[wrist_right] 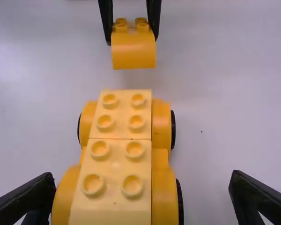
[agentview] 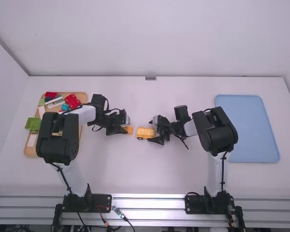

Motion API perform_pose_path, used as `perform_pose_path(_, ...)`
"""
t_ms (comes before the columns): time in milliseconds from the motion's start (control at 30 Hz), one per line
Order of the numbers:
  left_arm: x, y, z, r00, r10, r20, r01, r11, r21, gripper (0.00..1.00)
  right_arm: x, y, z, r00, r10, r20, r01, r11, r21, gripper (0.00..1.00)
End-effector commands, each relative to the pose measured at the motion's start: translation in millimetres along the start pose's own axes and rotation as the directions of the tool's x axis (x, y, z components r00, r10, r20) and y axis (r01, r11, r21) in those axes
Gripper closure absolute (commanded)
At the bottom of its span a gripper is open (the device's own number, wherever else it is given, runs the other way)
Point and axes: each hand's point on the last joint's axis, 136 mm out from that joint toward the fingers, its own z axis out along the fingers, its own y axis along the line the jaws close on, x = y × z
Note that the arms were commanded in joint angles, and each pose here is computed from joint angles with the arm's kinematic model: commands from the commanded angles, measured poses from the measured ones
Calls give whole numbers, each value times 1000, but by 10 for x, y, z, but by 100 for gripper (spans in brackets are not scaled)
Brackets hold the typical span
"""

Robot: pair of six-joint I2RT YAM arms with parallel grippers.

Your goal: Assemble lego blocks to make yellow taxi

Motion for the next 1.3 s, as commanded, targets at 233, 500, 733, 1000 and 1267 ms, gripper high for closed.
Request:
perform_pose_path(233, -418, 85, -34, 998, 49, 38, -50, 998, 46, 98, 76, 135, 40, 999, 40, 9, -39, 999, -18, 6)
perform_pose_path(500, -559, 30, 204, 996, 93, -18, -92, 994, 56, 98, 98, 124, 43, 998, 59, -6, -59, 998, -15, 25)
perform_pose_path(733, -643, -41, 273, 996, 88, -5, -88, 993, 77, 98, 103, 122, 40, 998, 60, -8, -60, 998, -14, 34)
perform_pose_path(1000, -701, -85, 279, 997, 66, 32, -68, 993, 94, 98, 109, 131, 41, 998, 64, -10, -64, 998, -16, 41)
perform_pose_path(1267, -656, -98, 377, 998, 26, -49, -22, 997, 77, 98, 113, 124, 39, 998, 62, -12, -62, 998, -13, 41)
